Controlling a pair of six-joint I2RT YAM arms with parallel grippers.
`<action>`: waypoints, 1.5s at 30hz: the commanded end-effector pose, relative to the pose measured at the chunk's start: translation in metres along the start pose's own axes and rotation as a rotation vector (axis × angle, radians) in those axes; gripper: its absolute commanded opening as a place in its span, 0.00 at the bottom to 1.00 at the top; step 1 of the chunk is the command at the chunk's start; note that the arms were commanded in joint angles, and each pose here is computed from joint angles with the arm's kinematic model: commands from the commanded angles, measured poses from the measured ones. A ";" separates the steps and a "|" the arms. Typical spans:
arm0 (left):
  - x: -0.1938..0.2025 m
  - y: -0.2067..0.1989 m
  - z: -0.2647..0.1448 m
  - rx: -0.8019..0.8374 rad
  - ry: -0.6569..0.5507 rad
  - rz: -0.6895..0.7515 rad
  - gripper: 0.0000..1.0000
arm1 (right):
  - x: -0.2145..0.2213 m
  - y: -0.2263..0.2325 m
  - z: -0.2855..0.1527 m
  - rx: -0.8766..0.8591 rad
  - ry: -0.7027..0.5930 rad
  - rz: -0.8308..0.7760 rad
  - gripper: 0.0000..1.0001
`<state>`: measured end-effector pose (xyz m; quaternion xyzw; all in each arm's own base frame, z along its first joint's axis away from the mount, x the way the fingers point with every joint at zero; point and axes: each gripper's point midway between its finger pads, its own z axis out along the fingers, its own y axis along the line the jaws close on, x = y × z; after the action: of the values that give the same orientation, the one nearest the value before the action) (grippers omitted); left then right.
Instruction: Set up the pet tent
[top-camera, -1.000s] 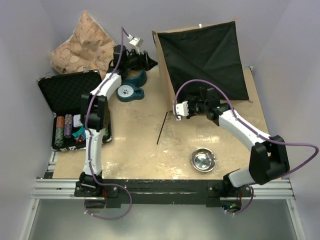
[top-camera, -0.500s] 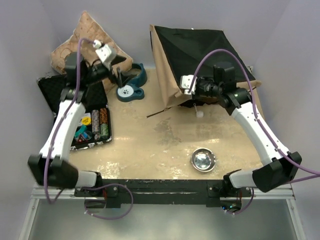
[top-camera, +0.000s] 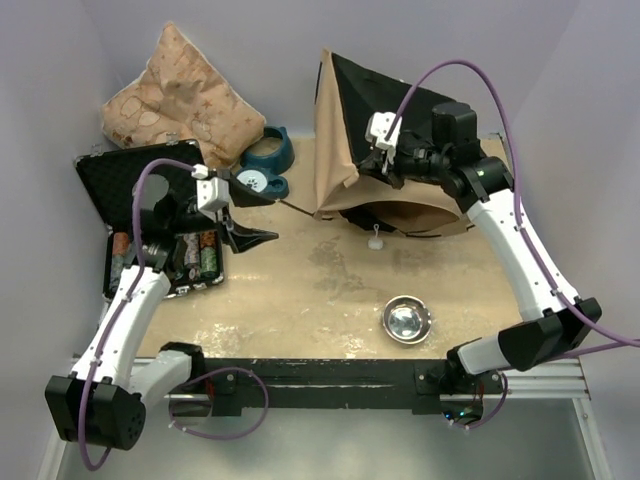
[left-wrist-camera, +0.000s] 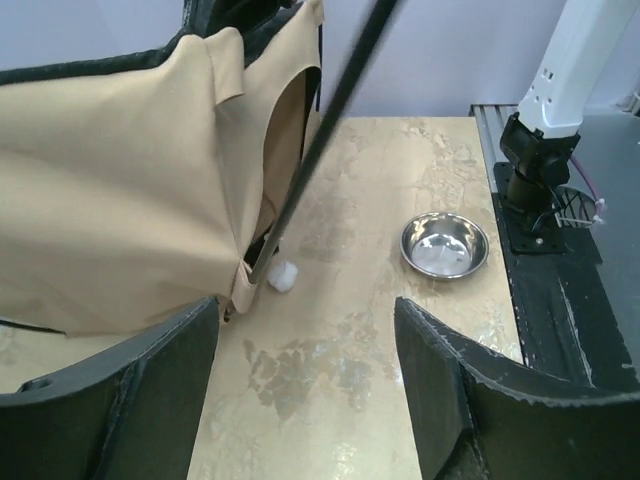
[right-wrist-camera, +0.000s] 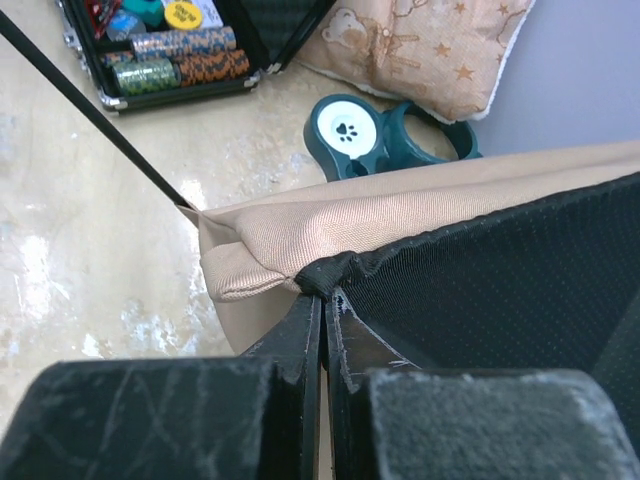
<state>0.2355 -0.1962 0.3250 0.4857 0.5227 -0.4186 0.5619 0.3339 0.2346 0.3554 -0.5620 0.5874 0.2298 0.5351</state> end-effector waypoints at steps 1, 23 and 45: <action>-0.064 -0.029 0.001 0.096 -0.176 0.050 0.72 | -0.034 0.002 -0.010 -0.011 -0.081 0.044 0.00; -0.147 -0.015 0.021 0.084 -0.469 0.003 0.21 | -0.041 0.010 -0.009 -0.075 -0.101 0.073 0.00; -0.131 0.010 0.035 0.064 -0.350 -0.111 0.00 | -0.013 0.003 0.012 -0.063 -0.047 0.001 0.61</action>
<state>0.2390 -0.2299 0.4520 0.3770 0.4317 -0.5429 0.6138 0.3246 0.2399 0.3592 -0.5765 0.5760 0.2505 0.5227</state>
